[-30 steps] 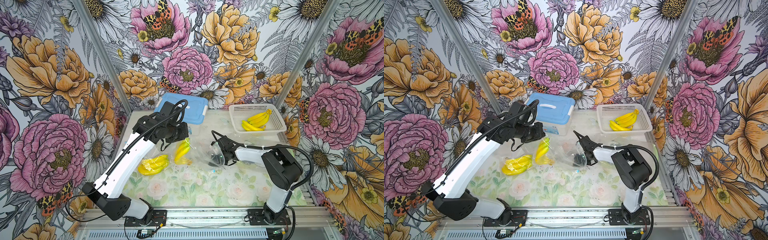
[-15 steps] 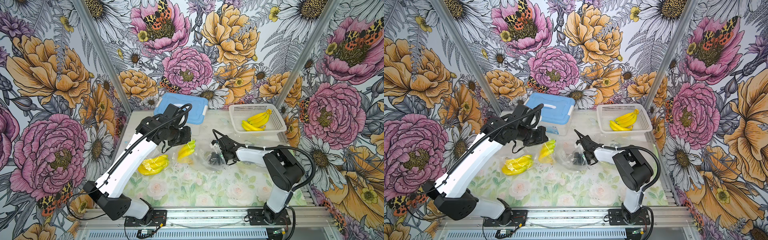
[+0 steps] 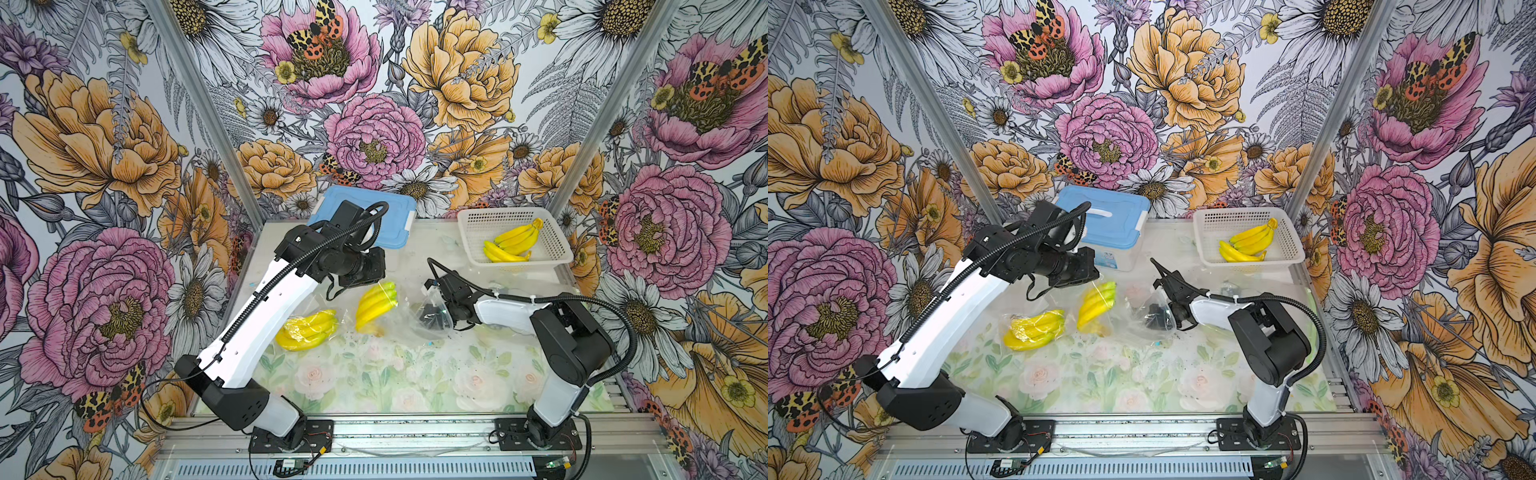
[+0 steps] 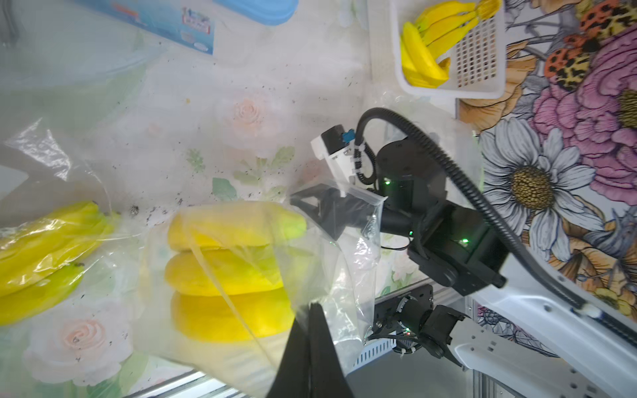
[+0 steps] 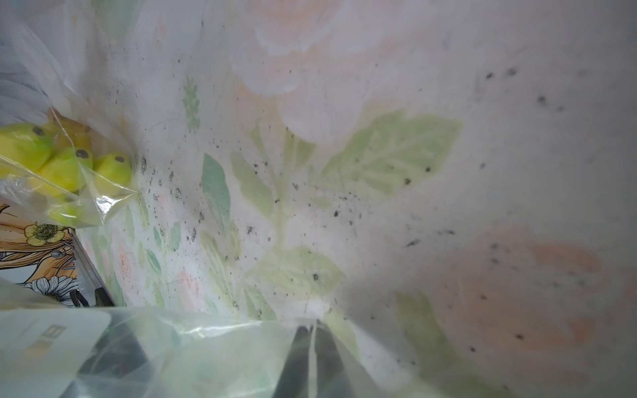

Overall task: Open the zip-top bag and take out the banana
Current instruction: Adjust the zipper food storage bag at the center of the board.

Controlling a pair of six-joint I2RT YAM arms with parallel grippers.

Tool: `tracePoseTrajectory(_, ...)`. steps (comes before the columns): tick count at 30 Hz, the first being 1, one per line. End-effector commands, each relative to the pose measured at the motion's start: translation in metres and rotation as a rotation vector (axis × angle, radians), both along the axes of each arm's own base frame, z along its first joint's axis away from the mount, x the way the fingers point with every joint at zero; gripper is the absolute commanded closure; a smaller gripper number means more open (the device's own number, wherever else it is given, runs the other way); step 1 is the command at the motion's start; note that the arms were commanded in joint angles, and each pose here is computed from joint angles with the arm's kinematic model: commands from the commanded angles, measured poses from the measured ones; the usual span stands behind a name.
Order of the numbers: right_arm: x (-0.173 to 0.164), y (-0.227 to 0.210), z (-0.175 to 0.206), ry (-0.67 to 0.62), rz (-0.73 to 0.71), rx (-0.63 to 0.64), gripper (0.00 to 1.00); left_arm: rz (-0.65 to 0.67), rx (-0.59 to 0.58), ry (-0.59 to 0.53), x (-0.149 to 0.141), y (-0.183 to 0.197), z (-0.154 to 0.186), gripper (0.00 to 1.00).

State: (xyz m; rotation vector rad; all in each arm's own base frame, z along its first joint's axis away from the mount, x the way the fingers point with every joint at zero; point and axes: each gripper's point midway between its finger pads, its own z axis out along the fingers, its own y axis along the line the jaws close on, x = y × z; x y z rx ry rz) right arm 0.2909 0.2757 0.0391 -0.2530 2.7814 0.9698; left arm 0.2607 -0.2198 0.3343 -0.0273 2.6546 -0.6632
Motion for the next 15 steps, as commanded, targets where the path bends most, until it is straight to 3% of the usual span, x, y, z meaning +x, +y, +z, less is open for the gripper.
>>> tracePoseTrajectory(1, 0.011, 0.002, 0.02, -0.057, -0.023, 0.035, 0.9, -0.001, -0.058, -0.158, -0.001, -0.006, 0.058, 1.0)
tracePoseTrajectory(2, 0.011, 0.001, 0.021, -0.063, -0.029, 0.031, 0.9, 0.005, 0.014, -0.132, 0.0, 0.004, 0.044, 1.0)
tracePoseTrajectory(3, 0.012, 0.001, 0.022, -0.066, -0.032, 0.032, 0.9, 0.016, 0.022, -0.026, -0.004, 0.013, 0.017, 1.0)
tracePoseTrajectory(4, 0.012, 0.002, 0.024, -0.065, -0.028, 0.039, 0.9, 0.003, -0.089, -0.012, -0.007, -0.003, 0.022, 1.0)
tracePoseTrajectory(6, 0.014, 0.004, 0.035, -0.096, -0.022, 0.062, 0.9, 0.005, -0.085, -0.138, -0.008, -0.008, 0.053, 1.0)
tracePoseTrajectory(9, 0.021, 0.013, 0.068, -0.185, -0.034, 0.17, 0.89, 0.02, 0.008, -0.008, -0.011, 0.021, 0.002, 1.0)
tracePoseTrajectory(11, 0.022, 0.02, 0.092, -0.232, -0.023, 0.262, 0.87, 0.056, -0.046, 0.012, -0.013, 0.027, -0.013, 1.0)
tracePoseTrajectory(15, 0.019, 0.021, 0.109, -0.213, -0.042, 0.381, 0.69, 0.11, -0.075, 0.004, -0.005, 0.043, -0.015, 1.0)
